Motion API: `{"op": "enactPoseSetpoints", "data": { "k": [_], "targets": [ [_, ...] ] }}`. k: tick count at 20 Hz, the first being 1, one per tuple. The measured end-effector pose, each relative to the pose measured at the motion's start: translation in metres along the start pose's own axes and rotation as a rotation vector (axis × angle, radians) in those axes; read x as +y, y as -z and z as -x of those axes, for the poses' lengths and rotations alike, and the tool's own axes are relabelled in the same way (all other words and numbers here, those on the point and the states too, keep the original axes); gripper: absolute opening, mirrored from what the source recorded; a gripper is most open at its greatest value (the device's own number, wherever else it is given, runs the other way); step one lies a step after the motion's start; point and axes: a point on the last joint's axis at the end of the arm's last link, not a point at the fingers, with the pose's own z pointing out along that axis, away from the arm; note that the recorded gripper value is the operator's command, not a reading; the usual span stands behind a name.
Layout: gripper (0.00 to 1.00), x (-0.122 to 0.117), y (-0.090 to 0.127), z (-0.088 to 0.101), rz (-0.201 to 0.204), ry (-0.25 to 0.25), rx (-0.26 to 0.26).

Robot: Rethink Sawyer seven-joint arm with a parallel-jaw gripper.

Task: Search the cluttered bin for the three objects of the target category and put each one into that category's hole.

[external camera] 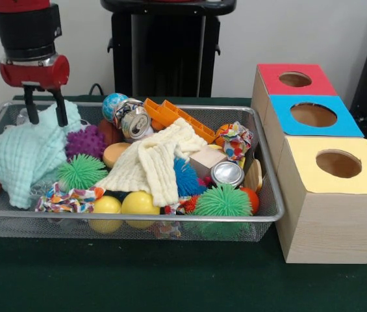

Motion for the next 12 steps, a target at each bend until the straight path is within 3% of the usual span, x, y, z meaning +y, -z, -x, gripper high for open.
{"op": "enactPoseSetpoints", "data": {
  "k": [12],
  "targets": [
    [1.00,0.006,-0.054,-0.018,0.027,0.000,-0.070]
  ]
}}
